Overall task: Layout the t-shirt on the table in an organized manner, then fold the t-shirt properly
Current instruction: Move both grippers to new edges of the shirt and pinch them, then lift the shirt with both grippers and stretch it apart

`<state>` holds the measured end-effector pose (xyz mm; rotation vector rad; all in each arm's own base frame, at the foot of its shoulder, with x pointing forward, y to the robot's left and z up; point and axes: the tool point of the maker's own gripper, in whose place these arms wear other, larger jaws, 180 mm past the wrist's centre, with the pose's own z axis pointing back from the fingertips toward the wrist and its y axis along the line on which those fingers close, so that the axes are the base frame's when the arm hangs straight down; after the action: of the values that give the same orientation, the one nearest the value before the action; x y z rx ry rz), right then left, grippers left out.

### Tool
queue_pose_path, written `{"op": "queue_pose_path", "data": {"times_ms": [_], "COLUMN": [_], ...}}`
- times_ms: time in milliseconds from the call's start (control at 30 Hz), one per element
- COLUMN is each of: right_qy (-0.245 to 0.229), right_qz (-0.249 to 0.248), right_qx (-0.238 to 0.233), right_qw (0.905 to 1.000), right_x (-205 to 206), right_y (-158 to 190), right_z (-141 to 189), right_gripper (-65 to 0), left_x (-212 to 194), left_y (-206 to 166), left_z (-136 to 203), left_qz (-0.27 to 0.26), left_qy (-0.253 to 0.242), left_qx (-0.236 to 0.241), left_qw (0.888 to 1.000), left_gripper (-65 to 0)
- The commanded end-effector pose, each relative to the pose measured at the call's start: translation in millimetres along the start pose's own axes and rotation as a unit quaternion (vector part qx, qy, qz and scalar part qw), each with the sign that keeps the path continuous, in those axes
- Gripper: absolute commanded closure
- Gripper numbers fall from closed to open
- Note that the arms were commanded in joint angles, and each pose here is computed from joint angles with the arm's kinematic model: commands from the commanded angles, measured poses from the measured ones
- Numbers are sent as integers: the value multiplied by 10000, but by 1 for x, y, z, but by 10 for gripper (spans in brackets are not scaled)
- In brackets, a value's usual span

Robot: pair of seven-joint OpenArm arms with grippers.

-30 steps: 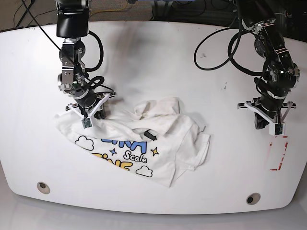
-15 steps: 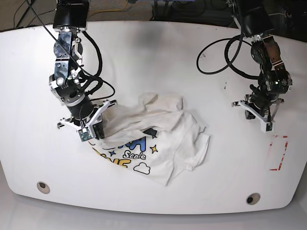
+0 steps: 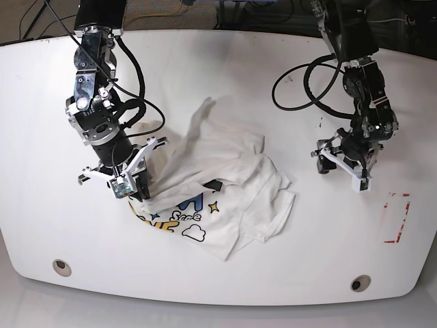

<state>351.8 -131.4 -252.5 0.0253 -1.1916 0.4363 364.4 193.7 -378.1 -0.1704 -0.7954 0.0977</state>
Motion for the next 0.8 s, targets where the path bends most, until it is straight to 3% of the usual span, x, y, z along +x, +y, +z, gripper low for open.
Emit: {"op": "queue_pose_path", "data": {"times_ms": [0, 333, 600, 767], "right_qy": [-338, -289, -296, -299], "right_qz": [44, 17, -65, -67], "right_qx": [-44, 0, 28, 35], "right_qw": [9994, 9996, 9995, 9995], "right_x": [19, 14, 13, 13], "right_y": [-5, -1, 4, 4], "right_z": [2, 3, 3, 3], "right_gripper": [0, 0, 0, 0], "left_x": [30, 44, 47, 50], "left_y": [-12, -39, -56, -64], "left_z": [1, -28, -60, -78], "left_qz": [-5, 258, 599, 788], "left_qy": [-462, -568, -579, -518], "left_qx": [-136, -495, -732, -855], "left_qw": [9988, 9968, 9938, 9919], "left_gripper": [-521, -494, -411, -400]}}
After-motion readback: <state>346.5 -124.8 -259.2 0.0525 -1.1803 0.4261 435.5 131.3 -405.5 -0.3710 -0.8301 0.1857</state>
